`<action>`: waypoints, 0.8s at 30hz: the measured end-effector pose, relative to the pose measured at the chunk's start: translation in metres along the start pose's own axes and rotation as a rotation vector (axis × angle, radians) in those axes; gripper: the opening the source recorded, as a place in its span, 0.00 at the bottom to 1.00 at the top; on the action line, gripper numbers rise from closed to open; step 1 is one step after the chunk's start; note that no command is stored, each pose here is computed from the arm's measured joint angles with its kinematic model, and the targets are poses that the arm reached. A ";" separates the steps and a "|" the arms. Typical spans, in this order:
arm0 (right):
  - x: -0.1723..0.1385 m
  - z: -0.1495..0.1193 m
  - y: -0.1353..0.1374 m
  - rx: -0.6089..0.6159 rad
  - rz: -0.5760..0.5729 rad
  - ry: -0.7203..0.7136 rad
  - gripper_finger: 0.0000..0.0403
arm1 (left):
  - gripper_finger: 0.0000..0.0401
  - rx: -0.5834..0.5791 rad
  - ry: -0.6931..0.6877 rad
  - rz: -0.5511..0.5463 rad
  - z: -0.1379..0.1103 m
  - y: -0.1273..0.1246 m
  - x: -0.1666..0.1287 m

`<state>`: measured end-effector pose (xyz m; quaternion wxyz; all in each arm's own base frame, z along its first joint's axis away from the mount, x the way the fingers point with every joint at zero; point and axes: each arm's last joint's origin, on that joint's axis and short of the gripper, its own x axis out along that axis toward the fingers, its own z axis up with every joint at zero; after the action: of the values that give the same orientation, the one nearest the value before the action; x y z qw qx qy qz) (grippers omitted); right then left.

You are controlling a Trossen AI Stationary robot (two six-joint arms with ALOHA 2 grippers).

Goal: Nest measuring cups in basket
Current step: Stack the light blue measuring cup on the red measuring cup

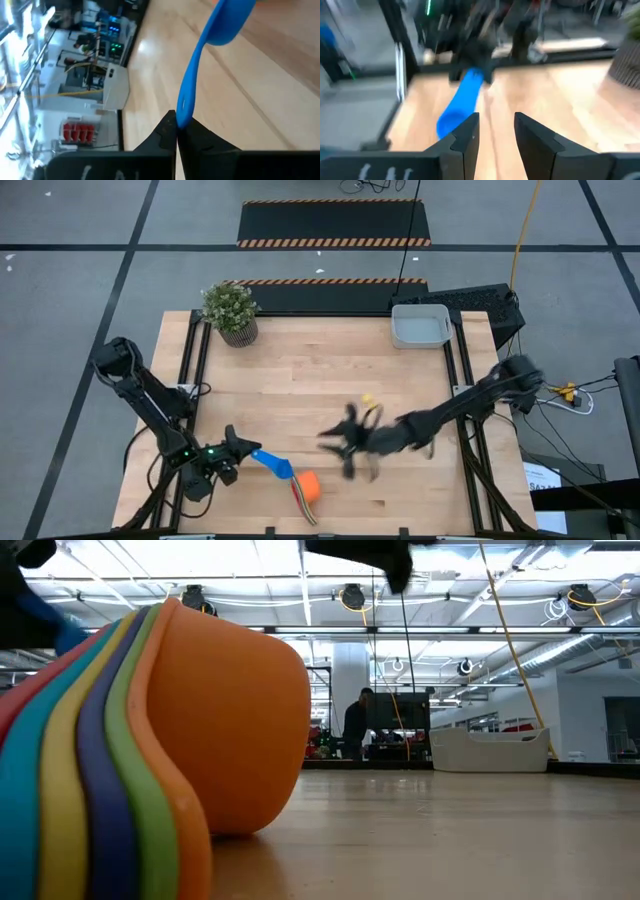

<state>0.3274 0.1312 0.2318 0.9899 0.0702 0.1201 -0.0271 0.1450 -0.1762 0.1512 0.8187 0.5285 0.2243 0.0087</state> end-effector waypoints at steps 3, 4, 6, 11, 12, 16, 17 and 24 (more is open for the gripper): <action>0.033 0.012 0.030 -0.074 0.013 0.154 0.29 | 0.01 -0.102 -0.010 0.023 -0.003 0.012 -0.009; 0.042 0.014 0.038 -0.097 0.023 0.202 0.29 | 0.01 -0.138 -0.019 0.031 -0.003 0.016 -0.013; 0.058 0.022 0.052 -0.116 0.045 0.248 0.29 | 0.01 -0.165 -0.030 0.032 -0.006 0.022 -0.020; 0.082 0.029 0.069 -0.070 0.122 0.335 0.29 | 0.01 -0.293 -0.067 0.018 -0.013 0.034 -0.036; 0.086 0.028 0.069 -0.057 0.127 0.359 0.29 | 0.01 -0.311 -0.073 0.010 -0.014 0.034 -0.039; 0.098 0.025 0.070 -0.018 0.125 0.406 0.29 | 0.01 -0.342 -0.053 -0.015 -0.023 0.030 -0.045; 0.102 0.024 0.070 -0.006 0.117 0.414 0.29 | 0.01 -0.352 -0.037 -0.019 -0.027 0.029 -0.045; 0.121 0.033 0.069 0.143 -0.066 0.516 0.29 | 0.00 -0.403 0.054 0.047 -0.051 0.028 -0.049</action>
<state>0.4577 0.1905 0.2430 0.9177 0.1406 0.3683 -0.0488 0.0879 -0.1318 0.1761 0.9013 0.3584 0.2276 0.0866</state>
